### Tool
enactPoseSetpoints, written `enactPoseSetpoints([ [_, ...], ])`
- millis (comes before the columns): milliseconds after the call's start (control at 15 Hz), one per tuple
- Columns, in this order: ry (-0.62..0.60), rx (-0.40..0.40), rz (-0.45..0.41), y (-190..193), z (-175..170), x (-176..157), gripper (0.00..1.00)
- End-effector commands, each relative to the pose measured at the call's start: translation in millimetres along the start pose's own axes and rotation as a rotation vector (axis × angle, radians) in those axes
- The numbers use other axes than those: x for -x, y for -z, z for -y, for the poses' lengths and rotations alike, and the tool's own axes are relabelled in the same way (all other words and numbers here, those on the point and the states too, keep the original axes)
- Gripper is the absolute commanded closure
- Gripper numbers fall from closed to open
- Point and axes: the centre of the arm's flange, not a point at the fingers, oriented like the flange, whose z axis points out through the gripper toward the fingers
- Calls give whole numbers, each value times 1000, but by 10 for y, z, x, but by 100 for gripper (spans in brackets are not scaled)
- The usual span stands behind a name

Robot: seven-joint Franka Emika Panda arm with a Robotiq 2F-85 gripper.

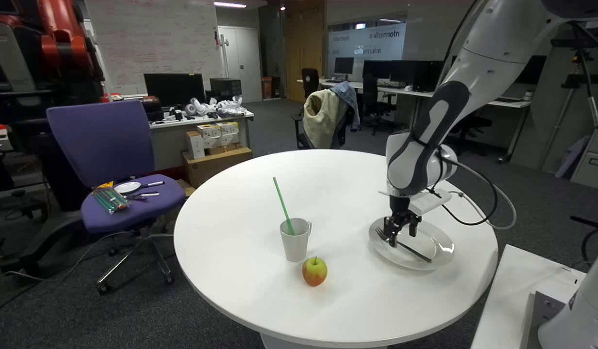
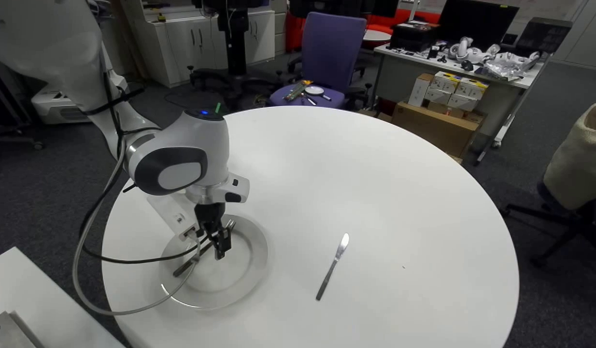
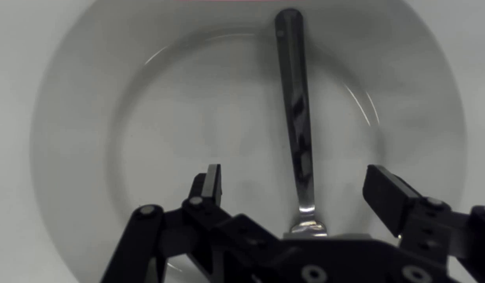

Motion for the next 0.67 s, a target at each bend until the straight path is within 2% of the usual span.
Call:
enactPoseSetpoints([
  [0, 10, 1, 8, -46, 9, -133, 28],
  [133, 12, 2, 12, -76, 32, -180, 39],
  [600, 14, 7, 1, -43, 72, -331, 94],
])
